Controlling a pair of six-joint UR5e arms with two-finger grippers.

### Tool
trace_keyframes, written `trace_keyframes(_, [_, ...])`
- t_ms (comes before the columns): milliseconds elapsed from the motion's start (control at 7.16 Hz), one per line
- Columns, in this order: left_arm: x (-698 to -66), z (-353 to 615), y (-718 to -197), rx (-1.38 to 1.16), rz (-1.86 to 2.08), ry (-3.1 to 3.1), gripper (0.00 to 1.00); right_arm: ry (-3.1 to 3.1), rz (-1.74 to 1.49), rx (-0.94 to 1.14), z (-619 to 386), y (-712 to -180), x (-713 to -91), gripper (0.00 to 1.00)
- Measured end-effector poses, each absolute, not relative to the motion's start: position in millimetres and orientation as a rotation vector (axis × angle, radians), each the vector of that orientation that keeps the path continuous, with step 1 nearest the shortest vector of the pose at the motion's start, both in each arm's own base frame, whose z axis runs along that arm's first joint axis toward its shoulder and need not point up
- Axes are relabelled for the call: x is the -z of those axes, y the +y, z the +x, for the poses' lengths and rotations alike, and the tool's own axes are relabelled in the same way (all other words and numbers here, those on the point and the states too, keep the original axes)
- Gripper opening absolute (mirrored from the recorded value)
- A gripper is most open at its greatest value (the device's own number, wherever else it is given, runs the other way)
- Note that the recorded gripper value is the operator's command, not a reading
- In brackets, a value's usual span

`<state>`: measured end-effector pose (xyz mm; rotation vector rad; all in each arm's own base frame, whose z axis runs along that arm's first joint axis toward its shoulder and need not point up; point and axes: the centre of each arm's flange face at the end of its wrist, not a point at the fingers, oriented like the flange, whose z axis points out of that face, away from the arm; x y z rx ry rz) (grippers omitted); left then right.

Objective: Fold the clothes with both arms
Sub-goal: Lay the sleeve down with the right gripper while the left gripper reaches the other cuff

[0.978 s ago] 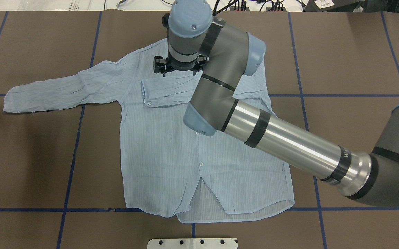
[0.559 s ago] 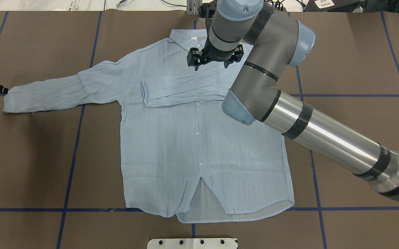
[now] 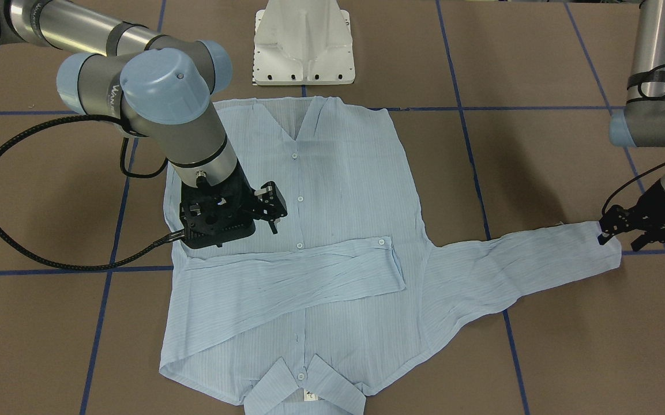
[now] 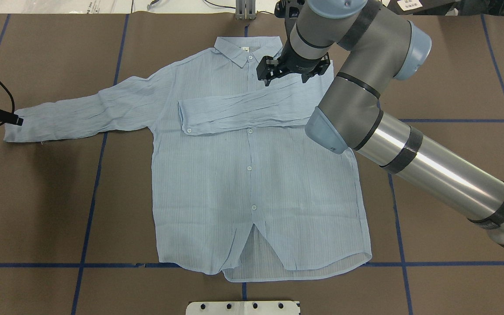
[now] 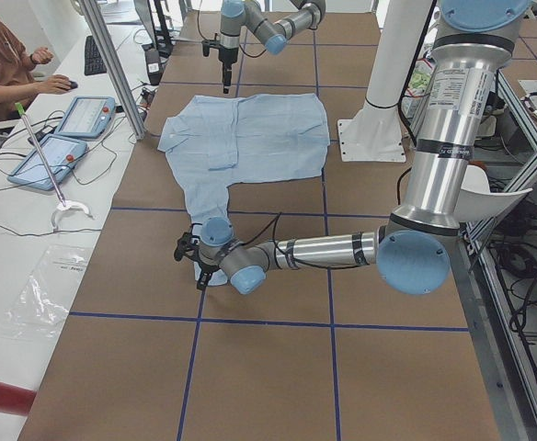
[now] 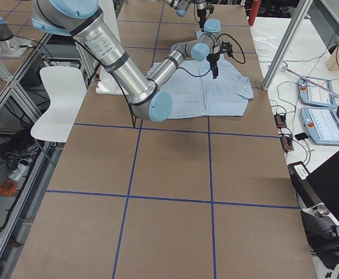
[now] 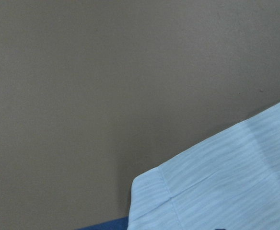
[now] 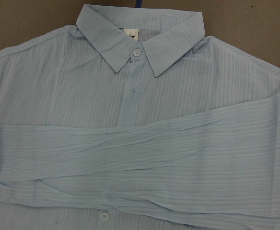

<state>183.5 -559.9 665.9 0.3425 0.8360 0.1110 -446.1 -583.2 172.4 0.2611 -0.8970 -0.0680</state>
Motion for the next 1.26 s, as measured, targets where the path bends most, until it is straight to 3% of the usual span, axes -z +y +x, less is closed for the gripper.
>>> trace_keyframes(279, [-670, 184, -561, -0.105, 0.342, 0.819, 0.52, -0.897, 0.264, 0.068, -445, -583, -173, 1.0])
trace_keyframes(699, [-672, 188, -560, -0.109, 0.335, 0.816, 0.47, -0.897, 0.265, 0.067, -444, -583, -173, 1.0])
trace_keyframes(978, [-674, 194, -558, -0.117, 0.327, 0.815, 0.24, -0.894, 0.267, 0.065, -443, -583, -174, 1.0])
trace_keyframes(1258, [-672, 195, -557, -0.118, 0.327, 0.817, 0.18, -0.891, 0.267, 0.063, -443, -584, -176, 1.0])
